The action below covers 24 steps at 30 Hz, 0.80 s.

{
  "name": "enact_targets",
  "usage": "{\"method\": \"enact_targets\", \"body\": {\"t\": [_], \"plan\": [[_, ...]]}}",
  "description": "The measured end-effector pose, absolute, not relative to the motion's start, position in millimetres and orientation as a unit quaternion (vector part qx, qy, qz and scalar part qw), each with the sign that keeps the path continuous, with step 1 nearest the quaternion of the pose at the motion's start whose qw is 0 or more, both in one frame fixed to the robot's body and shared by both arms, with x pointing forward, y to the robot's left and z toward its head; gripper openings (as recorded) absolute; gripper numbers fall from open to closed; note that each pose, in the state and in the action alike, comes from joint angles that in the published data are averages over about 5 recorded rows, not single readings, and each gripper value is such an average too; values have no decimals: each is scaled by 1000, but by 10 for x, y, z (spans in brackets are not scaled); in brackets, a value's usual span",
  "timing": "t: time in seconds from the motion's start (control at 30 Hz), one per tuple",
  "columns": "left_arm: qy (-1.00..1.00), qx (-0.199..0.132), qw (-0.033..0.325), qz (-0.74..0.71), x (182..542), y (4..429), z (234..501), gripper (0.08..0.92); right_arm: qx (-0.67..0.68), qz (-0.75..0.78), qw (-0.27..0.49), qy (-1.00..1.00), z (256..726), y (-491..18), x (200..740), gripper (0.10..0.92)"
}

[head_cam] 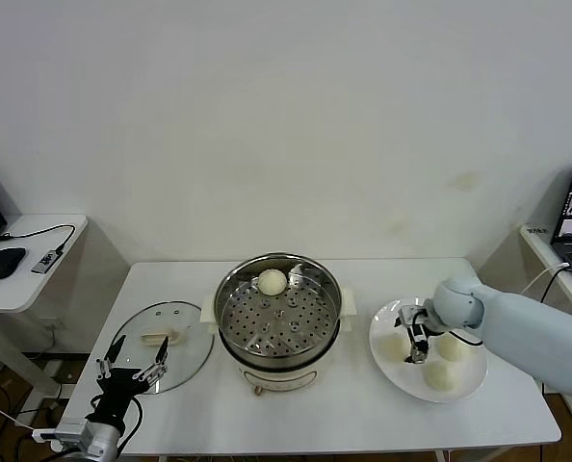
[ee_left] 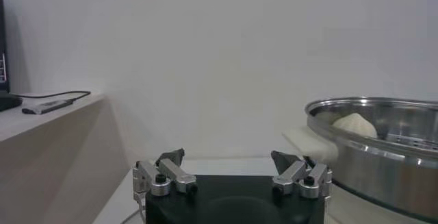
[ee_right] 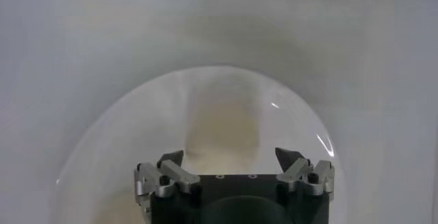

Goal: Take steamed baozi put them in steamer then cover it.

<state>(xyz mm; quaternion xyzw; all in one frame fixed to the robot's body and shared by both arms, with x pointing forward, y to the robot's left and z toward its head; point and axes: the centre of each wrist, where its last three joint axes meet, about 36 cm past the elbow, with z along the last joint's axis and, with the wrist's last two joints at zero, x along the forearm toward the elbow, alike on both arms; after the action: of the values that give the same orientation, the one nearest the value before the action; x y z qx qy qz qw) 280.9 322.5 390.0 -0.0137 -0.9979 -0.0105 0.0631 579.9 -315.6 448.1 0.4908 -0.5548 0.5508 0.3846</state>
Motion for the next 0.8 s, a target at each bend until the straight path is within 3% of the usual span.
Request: {"method": "enact_targets", "body": {"t": [0.43,0.8], "plan": [[-998,-8,63,-12,2828,3232,3867,823,493,538,389,-562,4525,-3168,5819,543],[-998,-12,56,-13,2838,3219,3918,823,478,540,378,-580,5239,-3246,5957,535]]}}
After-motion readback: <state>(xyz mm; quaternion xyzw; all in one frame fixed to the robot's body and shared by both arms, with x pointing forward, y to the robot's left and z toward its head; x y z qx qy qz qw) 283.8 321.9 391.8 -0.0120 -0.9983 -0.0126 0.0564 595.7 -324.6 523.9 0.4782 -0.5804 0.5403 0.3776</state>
